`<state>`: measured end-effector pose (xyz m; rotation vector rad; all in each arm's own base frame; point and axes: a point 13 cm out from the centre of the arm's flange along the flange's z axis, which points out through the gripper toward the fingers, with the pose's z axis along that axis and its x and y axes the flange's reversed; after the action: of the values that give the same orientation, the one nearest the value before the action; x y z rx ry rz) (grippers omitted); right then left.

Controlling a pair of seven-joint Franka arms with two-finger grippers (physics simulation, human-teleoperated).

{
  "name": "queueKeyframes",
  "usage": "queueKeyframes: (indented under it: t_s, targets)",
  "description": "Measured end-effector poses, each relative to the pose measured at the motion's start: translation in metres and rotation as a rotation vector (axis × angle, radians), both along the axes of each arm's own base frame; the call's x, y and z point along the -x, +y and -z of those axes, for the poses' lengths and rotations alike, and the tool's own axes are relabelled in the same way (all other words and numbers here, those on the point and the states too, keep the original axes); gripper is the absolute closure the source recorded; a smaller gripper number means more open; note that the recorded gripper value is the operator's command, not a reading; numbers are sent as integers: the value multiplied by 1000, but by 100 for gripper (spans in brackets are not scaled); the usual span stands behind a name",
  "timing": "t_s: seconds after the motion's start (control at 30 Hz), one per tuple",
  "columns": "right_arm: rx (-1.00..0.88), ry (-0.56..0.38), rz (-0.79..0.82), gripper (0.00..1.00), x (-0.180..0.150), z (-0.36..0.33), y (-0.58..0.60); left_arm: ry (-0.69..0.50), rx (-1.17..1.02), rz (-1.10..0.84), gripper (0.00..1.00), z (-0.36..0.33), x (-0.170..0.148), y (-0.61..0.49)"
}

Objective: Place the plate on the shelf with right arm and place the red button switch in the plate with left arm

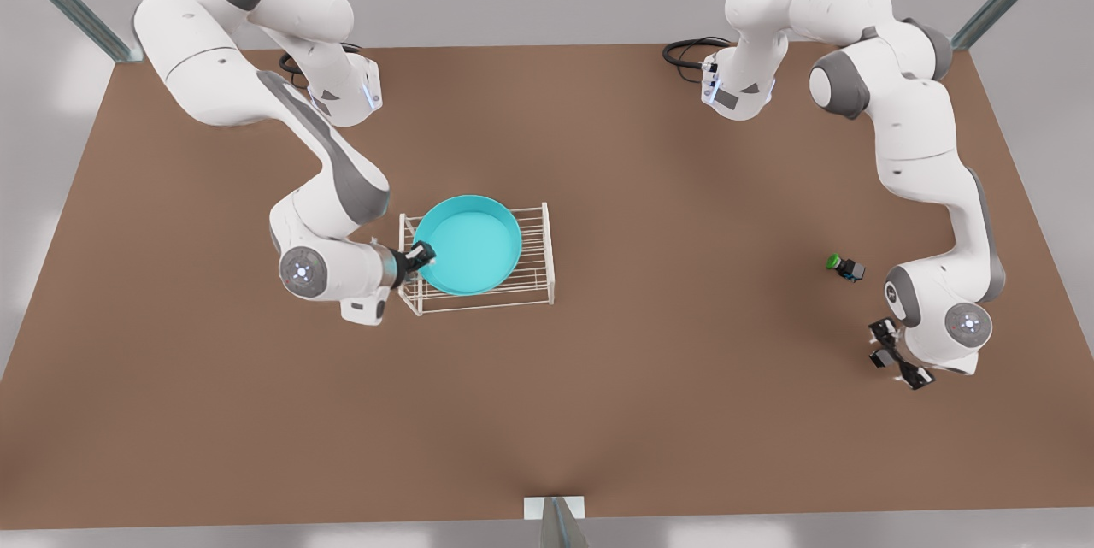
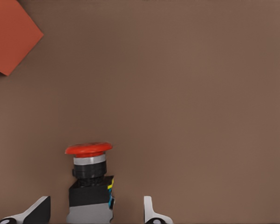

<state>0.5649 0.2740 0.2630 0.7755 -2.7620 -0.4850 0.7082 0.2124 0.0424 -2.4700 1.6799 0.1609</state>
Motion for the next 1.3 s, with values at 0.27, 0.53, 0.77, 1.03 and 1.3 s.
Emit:
queueKeyframes:
  t_s: [0.27, 0.53, 0.77, 1.03, 1.3]
  targets:
    - [242, -212, 246, 0, -66, -122, -180, -3, -25, 29, 3, 10, 3, 5]
    - [437, -167, 385, 0, -90, -109, -287, -2, -41, 47, 8, 10, 3, 8]
    - [435, -141, 373, 0, -85, -105, -275, -7, -49, 48, 61, 6, 1, 13]
    - [439, -135, 362, 0, -82, -104, -260, -32, -41, 105, 61, -76, -32, -44]
    - [440, -132, 375, 0, -81, -106, -257, -30, 96, 395, 61, -234, -3, -386]
